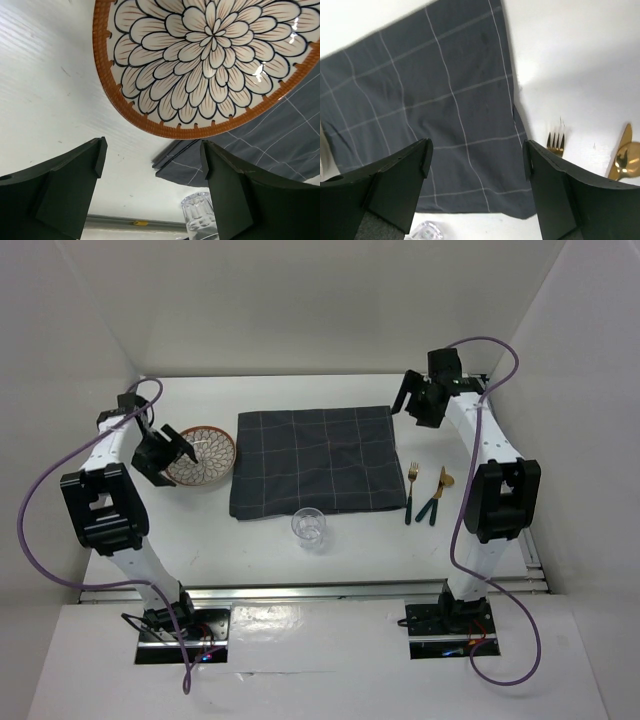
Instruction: Set the dinner table for one person
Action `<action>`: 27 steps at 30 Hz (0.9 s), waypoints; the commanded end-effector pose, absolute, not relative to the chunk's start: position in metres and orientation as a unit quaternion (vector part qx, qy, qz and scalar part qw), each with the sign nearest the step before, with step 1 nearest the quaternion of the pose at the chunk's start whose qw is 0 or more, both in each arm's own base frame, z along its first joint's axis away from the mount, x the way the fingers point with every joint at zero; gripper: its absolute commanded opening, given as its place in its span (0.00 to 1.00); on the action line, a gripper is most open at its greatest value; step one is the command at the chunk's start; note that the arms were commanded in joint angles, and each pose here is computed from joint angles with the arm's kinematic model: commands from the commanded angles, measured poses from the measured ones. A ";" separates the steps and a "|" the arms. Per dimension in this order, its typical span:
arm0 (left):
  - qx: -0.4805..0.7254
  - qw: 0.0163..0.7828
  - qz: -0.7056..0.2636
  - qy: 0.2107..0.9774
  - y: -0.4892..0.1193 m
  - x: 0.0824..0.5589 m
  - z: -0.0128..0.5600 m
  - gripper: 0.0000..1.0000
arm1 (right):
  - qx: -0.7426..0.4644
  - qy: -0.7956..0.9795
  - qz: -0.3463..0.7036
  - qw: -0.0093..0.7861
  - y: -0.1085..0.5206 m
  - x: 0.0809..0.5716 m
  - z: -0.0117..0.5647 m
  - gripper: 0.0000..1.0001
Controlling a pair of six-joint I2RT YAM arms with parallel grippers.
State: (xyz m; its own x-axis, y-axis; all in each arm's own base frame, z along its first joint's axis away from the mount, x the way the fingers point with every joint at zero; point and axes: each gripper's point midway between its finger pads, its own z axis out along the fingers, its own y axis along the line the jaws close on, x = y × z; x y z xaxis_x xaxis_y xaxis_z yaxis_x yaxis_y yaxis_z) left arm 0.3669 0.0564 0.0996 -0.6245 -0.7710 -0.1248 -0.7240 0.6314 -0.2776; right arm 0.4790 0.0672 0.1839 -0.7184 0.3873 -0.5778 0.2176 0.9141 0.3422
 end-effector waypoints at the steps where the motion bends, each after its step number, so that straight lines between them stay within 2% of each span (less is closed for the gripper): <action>1: -0.429 0.151 -0.139 0.880 0.053 0.382 0.103 0.94 | 0.152 0.922 0.133 0.330 0.072 0.465 0.187 0.85; 6: -0.454 0.146 -0.139 0.868 0.063 0.387 0.070 0.84 | 0.155 0.920 0.125 0.338 0.068 0.457 0.196 0.85; 15: -0.468 0.135 -0.120 0.865 0.072 0.386 0.045 0.67 | 0.158 0.916 0.105 0.353 0.058 0.446 0.216 0.86; 19: -0.469 0.122 -0.124 0.866 0.070 0.386 0.030 0.64 | 0.160 0.914 0.101 0.359 0.056 0.445 0.222 0.86; 23: -0.468 0.120 -0.129 0.866 0.069 0.389 0.020 0.52 | 0.161 0.912 0.098 0.365 0.054 0.441 0.227 0.86; 24: -0.467 0.119 -0.135 0.866 0.067 0.389 0.021 0.42 | 0.162 0.913 0.097 0.361 0.054 0.439 0.225 0.86; 26: -0.467 0.119 -0.135 0.866 0.067 0.389 0.021 0.30 | 0.164 0.915 0.092 0.358 0.052 0.438 0.224 0.86; 27: -0.467 0.119 -0.135 0.866 0.067 0.389 0.021 0.15 | 0.163 0.913 0.093 0.362 0.053 0.439 0.227 0.86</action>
State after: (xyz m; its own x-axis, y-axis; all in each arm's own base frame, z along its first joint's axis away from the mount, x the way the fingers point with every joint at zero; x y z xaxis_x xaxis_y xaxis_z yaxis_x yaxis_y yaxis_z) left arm 0.3963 0.0634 0.0319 -0.5267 -0.8476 -0.0646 -0.7645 0.5056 -0.3998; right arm 0.4460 0.0551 0.2028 -0.7146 0.3745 -0.5909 0.2409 0.9247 0.2947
